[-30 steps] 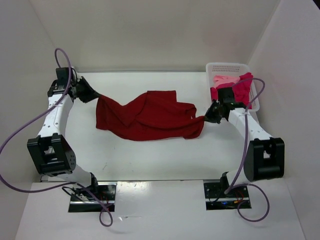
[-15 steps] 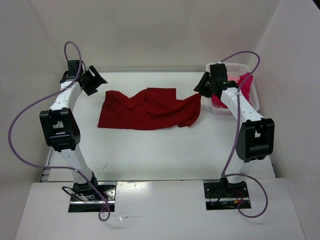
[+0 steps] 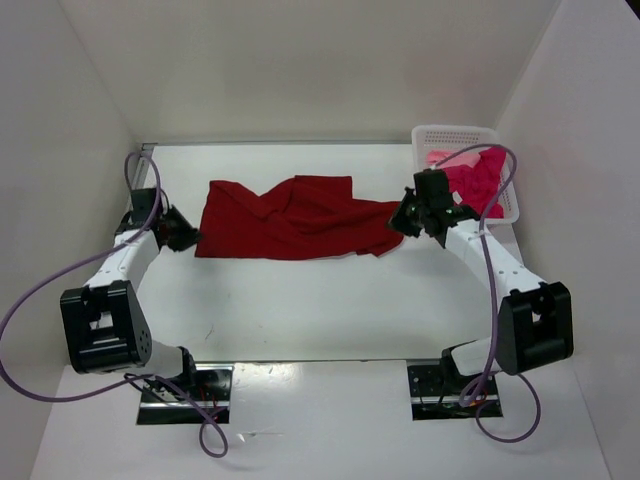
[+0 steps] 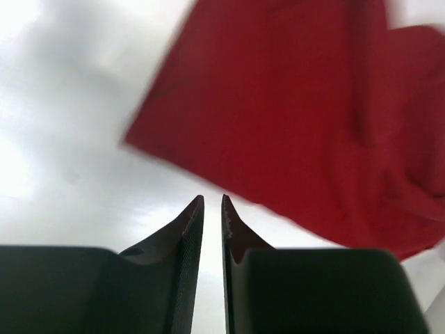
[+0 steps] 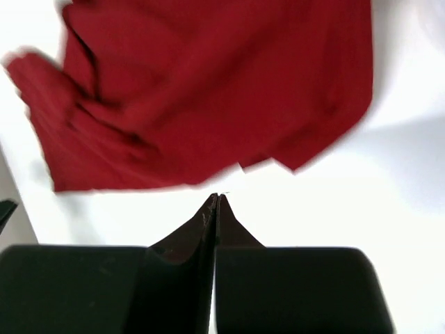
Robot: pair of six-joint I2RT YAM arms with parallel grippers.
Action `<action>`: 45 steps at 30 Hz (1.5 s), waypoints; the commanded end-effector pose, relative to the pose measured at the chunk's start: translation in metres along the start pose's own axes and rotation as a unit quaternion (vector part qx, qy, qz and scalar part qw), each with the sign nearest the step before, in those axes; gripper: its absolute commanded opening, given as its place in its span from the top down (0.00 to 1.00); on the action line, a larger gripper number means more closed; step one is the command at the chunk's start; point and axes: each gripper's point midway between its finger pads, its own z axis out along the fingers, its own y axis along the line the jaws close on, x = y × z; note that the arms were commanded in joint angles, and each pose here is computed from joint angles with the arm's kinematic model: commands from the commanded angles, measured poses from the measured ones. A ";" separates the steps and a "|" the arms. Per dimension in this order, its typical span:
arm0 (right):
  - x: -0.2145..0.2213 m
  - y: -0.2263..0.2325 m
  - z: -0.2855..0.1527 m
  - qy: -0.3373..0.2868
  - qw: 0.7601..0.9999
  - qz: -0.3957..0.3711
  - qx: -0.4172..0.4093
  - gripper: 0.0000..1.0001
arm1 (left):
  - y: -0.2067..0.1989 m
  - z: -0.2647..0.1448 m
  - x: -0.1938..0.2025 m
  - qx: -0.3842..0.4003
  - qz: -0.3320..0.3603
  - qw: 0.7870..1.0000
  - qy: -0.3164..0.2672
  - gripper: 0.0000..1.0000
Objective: Fold and stack the t-shirts
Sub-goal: Flatten out the tshirt
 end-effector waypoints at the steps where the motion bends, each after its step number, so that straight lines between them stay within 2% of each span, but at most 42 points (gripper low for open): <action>1: 0.034 0.013 0.001 0.030 0.999 0.005 -0.032 1.00 | 0.030 0.012 0.018 -0.021 -0.057 0.998 0.017 0.71; 3: 0.036 0.017 -0.002 0.033 0.999 0.002 -0.041 1.00 | 0.034 0.022 0.024 -0.022 -0.077 0.996 0.024 0.59; 9: 0.034 0.024 -0.012 0.028 0.998 -0.009 -0.059 0.99 | 0.043 0.038 0.018 -0.041 -0.118 0.992 -0.001 0.55; 15: 0.040 0.021 -0.016 0.034 0.998 -0.008 -0.060 0.97 | 0.062 0.062 0.027 -0.078 -0.142 0.987 0.016 0.53; 22: 0.040 0.021 -0.016 0.034 0.998 -0.008 -0.060 0.96 | 0.068 0.064 0.022 -0.089 -0.169 0.982 -0.014 0.61; 25: 0.039 0.020 -0.015 0.032 0.998 -0.008 -0.058 0.95 | 0.069 0.071 0.020 -0.086 -0.175 0.981 -0.018 0.71; 26: 0.038 0.019 -0.015 0.028 0.998 -0.008 -0.053 0.93 | 0.068 0.072 0.022 -0.084 -0.178 0.980 -0.013 0.79; 28: 0.036 0.017 -0.014 0.024 0.998 -0.008 -0.049 0.85 | 0.061 0.071 0.019 -0.070 -0.177 0.982 -0.010 0.89; 31: 0.045 -0.006 0.003 0.035 0.999 -0.005 0.003 0.61 | 0.033 0.047 -0.004 -0.027 -0.141 0.989 -0.028 1.00; 34: 0.062 -0.028 0.027 0.068 0.997 -0.002 0.044 0.55 | 0.008 0.013 -0.027 0.008 -0.109 0.992 -0.065 1.00; 38: 0.072 -0.045 0.049 0.071 0.995 0.024 0.071 0.59 | -0.019 -0.024 -0.050 0.046 -0.057 0.992 -0.098 1.00; 40: 0.072 -0.058 0.057 0.061 0.993 0.028 0.101 0.60 | -0.028 -0.035 -0.053 0.059 -0.041 0.992 -0.101 1.00; 45: 0.068 -0.061 0.066 0.047 0.992 0.043 0.112 0.60 | -0.037 -0.038 -0.049 0.087 -0.029 0.991 -0.093 1.00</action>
